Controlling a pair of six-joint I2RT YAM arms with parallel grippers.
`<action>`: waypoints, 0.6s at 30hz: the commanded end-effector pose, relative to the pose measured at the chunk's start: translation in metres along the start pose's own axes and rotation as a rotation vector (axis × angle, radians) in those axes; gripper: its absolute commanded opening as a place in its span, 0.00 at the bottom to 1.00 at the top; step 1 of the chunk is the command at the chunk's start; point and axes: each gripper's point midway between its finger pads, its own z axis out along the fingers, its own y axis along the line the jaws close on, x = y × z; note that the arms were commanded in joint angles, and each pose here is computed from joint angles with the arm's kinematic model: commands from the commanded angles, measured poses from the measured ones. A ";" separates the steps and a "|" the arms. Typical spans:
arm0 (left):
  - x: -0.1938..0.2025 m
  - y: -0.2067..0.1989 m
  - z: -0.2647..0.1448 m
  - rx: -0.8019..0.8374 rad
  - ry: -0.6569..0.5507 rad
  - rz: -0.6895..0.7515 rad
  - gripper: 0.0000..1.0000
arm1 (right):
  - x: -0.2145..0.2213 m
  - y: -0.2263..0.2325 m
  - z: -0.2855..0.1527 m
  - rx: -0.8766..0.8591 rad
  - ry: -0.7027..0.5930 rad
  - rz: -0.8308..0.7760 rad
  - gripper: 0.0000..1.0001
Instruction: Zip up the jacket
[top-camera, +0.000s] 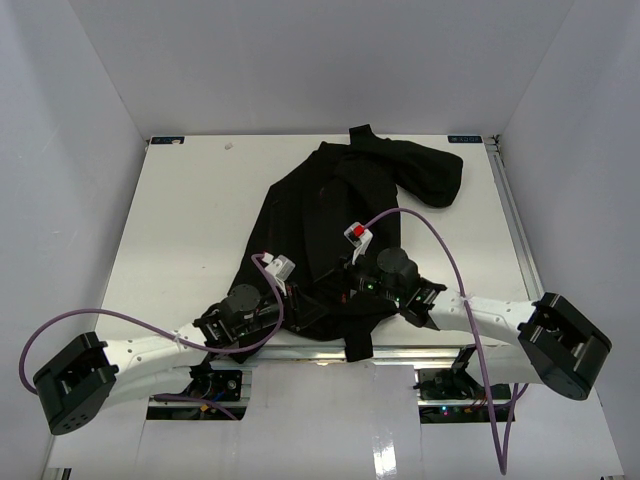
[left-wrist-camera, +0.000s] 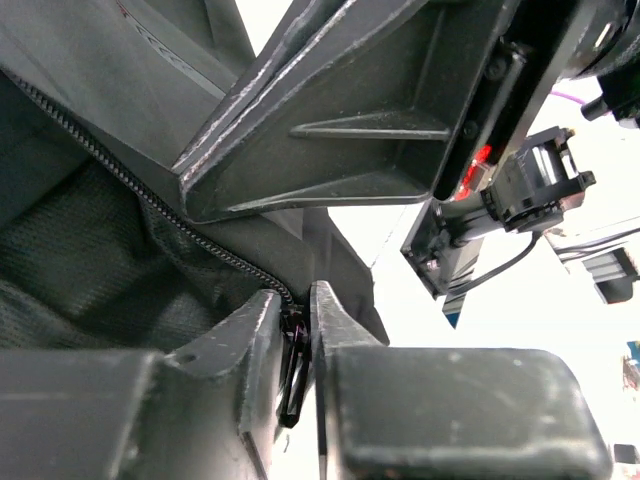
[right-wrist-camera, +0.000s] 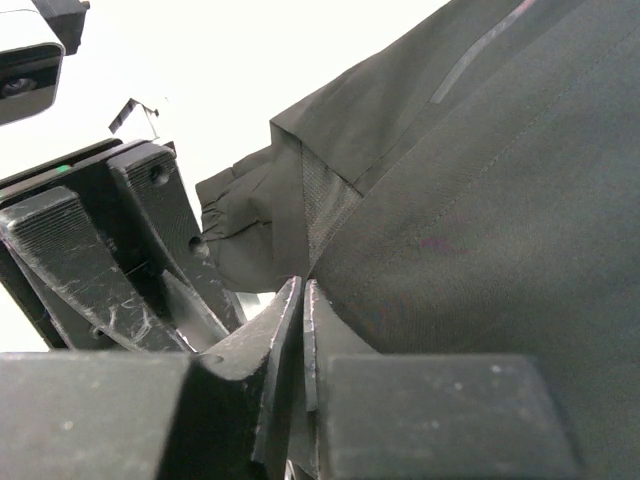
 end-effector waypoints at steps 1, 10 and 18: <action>-0.004 -0.008 -0.002 0.043 -0.013 0.021 0.20 | -0.006 0.004 0.000 -0.023 -0.039 -0.009 0.21; -0.006 -0.014 -0.004 0.083 -0.020 0.080 0.00 | 0.007 -0.004 -0.009 0.006 -0.030 0.001 0.55; -0.010 -0.018 -0.005 0.116 -0.052 0.135 0.00 | 0.012 0.004 -0.013 -0.042 -0.024 0.001 0.58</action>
